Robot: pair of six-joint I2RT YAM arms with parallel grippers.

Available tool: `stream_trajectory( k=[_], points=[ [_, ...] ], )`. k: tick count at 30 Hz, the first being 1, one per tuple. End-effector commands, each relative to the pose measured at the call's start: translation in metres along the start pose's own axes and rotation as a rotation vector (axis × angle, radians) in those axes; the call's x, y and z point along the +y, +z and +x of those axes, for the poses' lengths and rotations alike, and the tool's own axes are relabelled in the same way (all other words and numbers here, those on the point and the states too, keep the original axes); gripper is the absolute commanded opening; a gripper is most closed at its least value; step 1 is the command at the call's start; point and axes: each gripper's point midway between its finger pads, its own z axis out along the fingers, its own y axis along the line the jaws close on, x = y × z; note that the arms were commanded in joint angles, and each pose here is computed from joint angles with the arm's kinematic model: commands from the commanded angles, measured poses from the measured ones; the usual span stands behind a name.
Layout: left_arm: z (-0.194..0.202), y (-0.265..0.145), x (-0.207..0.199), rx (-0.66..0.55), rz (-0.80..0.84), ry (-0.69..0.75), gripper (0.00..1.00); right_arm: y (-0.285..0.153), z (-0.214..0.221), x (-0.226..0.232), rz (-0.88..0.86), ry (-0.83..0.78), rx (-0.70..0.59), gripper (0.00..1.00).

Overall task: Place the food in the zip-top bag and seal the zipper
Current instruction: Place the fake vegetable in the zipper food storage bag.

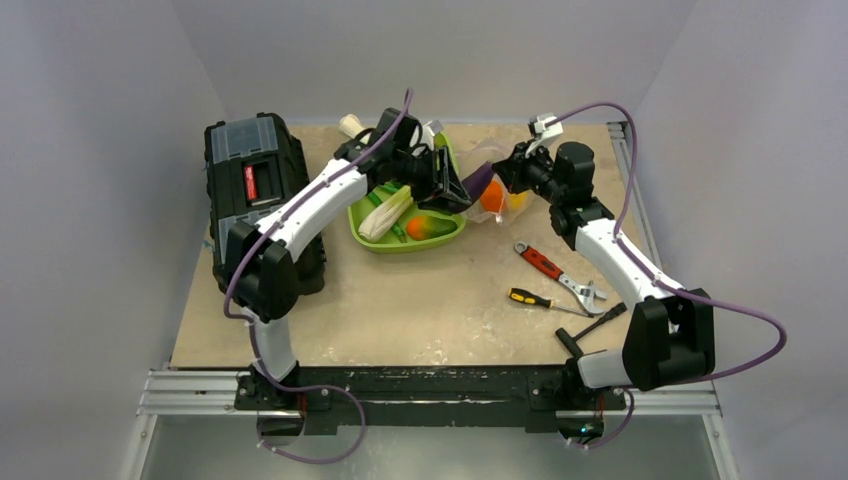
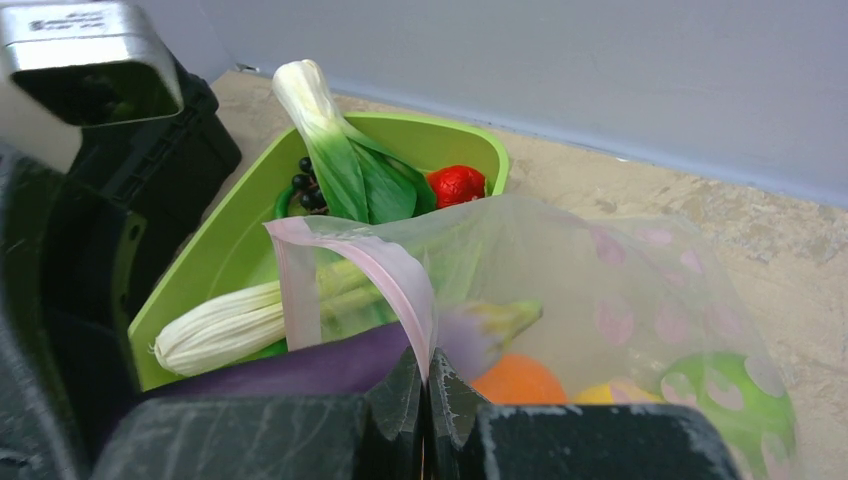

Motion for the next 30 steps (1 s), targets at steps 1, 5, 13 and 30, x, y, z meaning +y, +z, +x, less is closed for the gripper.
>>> stream_trajectory(
  k=[1, 5, 13, 30],
  points=[
    [-0.024, 0.005, -0.019, -0.037, 0.017, -0.007, 0.30, -0.007, -0.024, 0.012, -0.036, -0.045, -0.078, 0.00],
    [-0.038, 0.020, -0.018, -0.044, 0.012, -0.050, 0.39, -0.006, -0.024, 0.011, -0.036, -0.046, -0.075, 0.00],
    [-0.058, 0.048, -0.009, -0.031, 0.000, -0.116, 0.57, -0.006, -0.023, 0.009, -0.028, -0.049, -0.073, 0.00],
    [-0.023, -0.010, 0.009, -0.101, -0.029, 0.038, 0.69, -0.003, -0.020, 0.008, -0.027, -0.043, -0.065, 0.00]
  ],
)
